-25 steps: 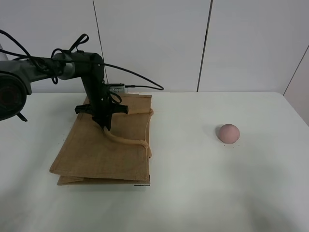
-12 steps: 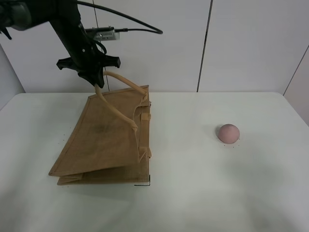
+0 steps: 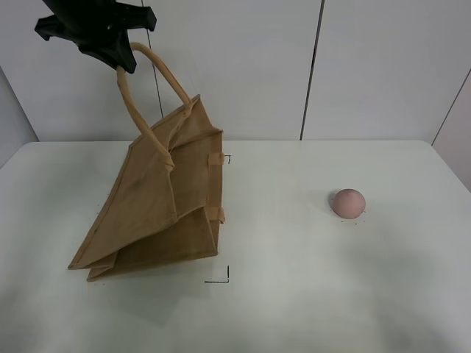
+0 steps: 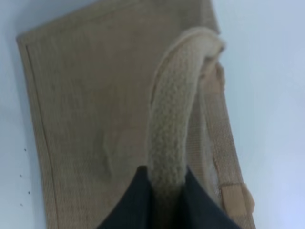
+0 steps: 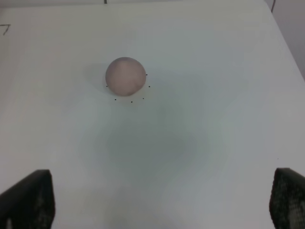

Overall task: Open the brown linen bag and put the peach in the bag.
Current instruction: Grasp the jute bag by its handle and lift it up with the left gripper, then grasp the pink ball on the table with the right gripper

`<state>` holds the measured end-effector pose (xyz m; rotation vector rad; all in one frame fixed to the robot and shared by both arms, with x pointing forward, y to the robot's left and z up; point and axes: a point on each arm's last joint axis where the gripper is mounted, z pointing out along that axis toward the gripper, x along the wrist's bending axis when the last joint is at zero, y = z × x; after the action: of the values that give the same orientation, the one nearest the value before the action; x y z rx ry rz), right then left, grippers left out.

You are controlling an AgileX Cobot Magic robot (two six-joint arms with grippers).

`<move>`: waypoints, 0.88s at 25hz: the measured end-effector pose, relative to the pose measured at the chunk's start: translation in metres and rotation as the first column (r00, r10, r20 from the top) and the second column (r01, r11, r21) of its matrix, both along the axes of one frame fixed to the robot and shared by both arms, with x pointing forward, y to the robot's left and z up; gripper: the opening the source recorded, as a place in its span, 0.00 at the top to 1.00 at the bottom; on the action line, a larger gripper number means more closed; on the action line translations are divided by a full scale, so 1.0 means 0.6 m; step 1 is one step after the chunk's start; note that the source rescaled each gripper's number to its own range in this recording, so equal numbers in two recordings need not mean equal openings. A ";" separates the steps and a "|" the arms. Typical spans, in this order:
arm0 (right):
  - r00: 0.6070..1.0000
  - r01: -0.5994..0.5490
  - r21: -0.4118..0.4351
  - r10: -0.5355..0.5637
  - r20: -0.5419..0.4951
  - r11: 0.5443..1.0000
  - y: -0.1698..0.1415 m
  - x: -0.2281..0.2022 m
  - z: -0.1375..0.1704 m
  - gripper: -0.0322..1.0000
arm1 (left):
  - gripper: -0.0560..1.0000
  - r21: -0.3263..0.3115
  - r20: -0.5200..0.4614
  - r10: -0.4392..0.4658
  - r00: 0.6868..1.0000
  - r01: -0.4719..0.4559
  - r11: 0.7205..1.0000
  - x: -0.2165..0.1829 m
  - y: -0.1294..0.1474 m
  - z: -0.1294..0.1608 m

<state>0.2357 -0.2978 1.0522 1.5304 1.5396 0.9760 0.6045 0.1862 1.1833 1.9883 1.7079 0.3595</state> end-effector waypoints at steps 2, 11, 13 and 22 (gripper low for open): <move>1.000 0.000 0.000 0.000 -0.001 1.000 0.000 0.000 0.000 0.00 | 0.95 -0.003 0.020 -0.004 1.000 0.004 1.000 -0.009 0.003 0.013; 0.958 -0.004 0.013 0.007 -0.287 1.000 0.003 0.109 0.029 0.00 | 0.95 -0.002 0.023 -0.008 1.000 0.008 1.000 -0.011 0.003 0.015; 0.925 -0.013 0.004 0.014 -0.379 1.000 0.003 0.161 0.038 0.00 | 0.95 -0.002 0.023 -0.008 1.000 0.008 1.000 -0.011 0.003 0.015; 0.767 -0.065 -0.020 0.037 -0.640 0.998 0.004 0.450 0.011 0.00 | 0.95 -0.017 0.018 -0.014 1.000 0.014 1.000 -0.012 0.001 0.015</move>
<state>0.5059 -0.2952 1.0587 1.9181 2.0574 0.4393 0.5974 0.1867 1.1921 1.9782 1.6801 0.3553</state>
